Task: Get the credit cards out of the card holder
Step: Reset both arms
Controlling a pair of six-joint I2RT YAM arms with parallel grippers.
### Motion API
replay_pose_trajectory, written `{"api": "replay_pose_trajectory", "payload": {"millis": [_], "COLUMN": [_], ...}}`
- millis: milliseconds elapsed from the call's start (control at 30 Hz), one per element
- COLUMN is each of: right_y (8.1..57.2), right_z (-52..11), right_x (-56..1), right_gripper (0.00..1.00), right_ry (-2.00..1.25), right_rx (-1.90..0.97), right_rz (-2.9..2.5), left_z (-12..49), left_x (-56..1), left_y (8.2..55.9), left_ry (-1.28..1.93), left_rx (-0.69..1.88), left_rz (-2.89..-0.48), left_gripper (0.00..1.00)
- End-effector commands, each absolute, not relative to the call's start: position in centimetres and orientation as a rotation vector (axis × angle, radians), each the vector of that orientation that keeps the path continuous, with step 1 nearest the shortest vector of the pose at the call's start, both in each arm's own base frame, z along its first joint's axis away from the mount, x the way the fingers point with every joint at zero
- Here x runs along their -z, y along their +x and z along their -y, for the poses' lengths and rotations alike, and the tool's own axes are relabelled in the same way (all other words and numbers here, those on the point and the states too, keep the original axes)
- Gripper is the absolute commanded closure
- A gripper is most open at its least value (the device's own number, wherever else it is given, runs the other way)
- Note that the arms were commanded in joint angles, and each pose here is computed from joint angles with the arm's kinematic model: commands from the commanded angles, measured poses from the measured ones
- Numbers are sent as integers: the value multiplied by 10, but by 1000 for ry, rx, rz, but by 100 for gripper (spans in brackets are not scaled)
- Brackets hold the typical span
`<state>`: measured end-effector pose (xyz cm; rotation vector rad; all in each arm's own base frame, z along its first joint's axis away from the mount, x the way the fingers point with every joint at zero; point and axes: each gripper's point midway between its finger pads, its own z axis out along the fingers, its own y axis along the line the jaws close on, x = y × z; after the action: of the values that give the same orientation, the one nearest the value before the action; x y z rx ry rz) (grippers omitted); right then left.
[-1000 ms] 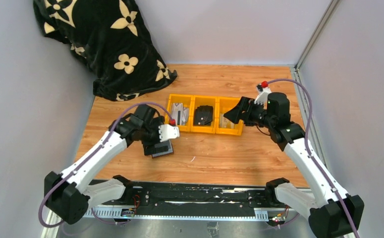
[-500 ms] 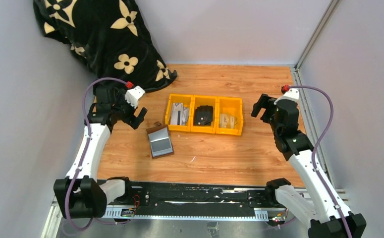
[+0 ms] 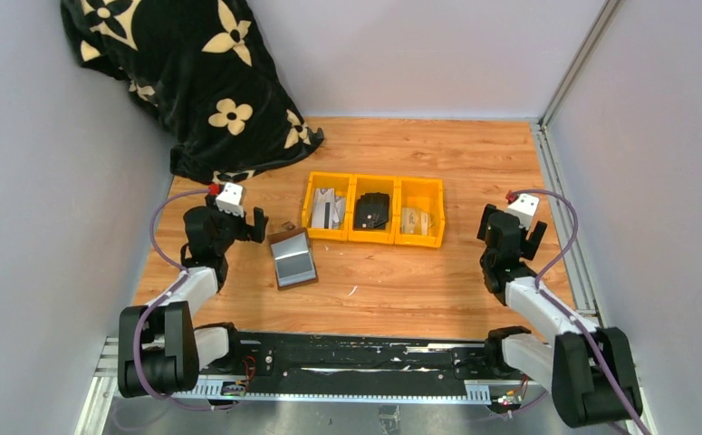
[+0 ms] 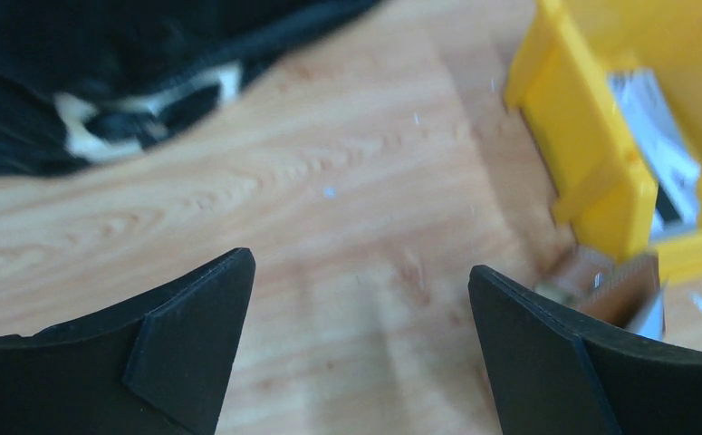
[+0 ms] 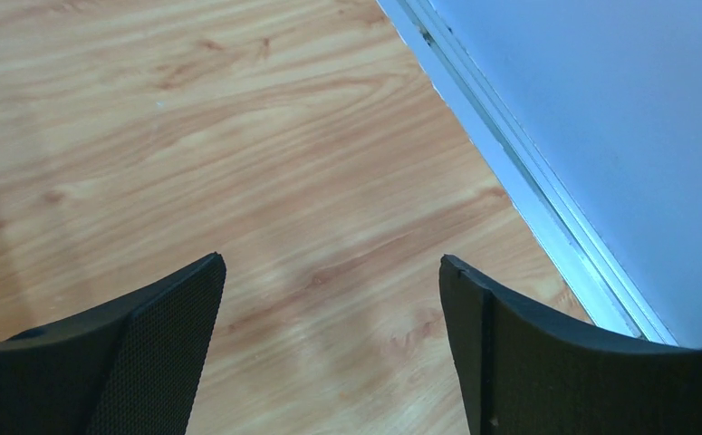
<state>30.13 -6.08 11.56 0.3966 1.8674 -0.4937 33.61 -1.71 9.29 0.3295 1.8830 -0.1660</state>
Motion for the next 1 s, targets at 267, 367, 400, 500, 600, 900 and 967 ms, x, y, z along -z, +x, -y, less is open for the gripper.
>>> {"api": "replay_pose_trajectory", "payload": {"millis": [267,367,400,500,600,900,967], "right_y": [324,320,320,318,325,348,347], "right_z": [75,73,71,57,35,45,45], "right_x": [-102,-96,-98,-96,-91,-75,-76], "right_gripper": [12,13,13,11,11,5,4], "right_ry": [406,394,371,267,120,128,133], "right_rx": [535,516,499,430,344,366,362], "right_rz": [-1753,-1713,-1690,-1689,-1702,-1770,-1770], "left_z": [-1,-4,-3,-1,1,12,11], "left_x": [-125,-121,-121,-122,-113,-99,-100], "left_y": [358,353,352,350,345,359,358], "left_ry": [118,76,84,90,116,157,141], "left_rx": [135,126,128,136,61,15,19], "left_rz": [-1699,-1636,-1616,-1571,-1603,-1687,-1670], "left_gripper": [0,0,0,0,0,0,0]}}
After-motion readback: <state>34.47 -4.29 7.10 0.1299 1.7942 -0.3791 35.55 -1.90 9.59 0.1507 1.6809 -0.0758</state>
